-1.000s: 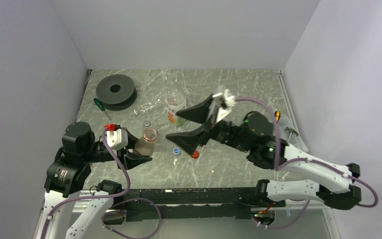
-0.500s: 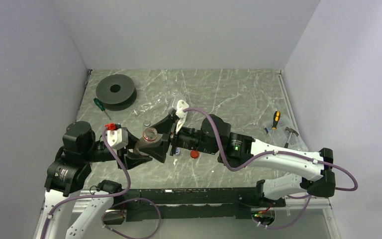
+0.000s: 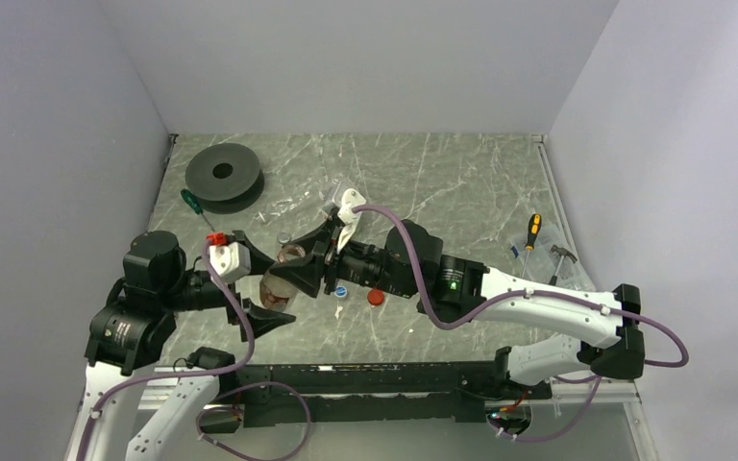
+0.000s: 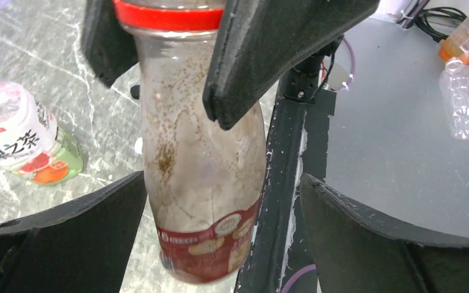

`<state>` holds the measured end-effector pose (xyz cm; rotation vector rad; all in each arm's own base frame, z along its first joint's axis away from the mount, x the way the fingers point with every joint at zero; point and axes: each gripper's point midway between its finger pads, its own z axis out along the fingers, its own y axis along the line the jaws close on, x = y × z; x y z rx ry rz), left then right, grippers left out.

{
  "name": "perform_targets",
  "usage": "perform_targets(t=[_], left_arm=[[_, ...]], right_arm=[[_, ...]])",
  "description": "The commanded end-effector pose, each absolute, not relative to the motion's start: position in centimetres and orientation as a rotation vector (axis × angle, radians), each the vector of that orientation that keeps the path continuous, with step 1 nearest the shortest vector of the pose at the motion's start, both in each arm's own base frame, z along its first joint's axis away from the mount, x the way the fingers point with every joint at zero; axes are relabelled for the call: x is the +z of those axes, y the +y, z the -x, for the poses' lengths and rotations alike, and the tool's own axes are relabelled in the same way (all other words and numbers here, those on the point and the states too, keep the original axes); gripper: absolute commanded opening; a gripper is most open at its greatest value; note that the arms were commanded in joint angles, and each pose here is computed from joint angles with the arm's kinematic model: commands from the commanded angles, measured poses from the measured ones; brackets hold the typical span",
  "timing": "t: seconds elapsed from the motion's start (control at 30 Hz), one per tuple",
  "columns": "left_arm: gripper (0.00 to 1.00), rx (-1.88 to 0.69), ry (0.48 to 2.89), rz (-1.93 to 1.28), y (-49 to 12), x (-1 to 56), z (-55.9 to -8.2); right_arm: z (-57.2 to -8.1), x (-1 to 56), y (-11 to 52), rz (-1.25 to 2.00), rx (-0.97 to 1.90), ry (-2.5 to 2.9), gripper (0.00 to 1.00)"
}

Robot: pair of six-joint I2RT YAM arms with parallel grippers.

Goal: Unscrew the bottle caps

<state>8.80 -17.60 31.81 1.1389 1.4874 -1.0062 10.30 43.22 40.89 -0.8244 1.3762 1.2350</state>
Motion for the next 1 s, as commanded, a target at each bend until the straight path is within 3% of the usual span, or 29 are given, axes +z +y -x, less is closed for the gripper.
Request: perform_targets(t=[0.0, 0.37, 0.97], left_arm=[[0.99, -0.905, 1.616, -1.033, -16.6, 32.1, -10.9], [0.99, -0.530, 2.085, -0.756, -11.6, 27.5, -16.9], [0.99, -0.170, 2.210, -0.480, -6.5, 25.4, -21.6]], right_arm=[[-12.4, 42.6, 41.0, 0.737, 1.113, 1.360, 0.13], [-22.4, 33.5, 32.7, 0.563, 0.691, 1.618, 0.09], [-37.1, 21.7, 27.5, 0.301, 0.294, 1.809, 0.09]])
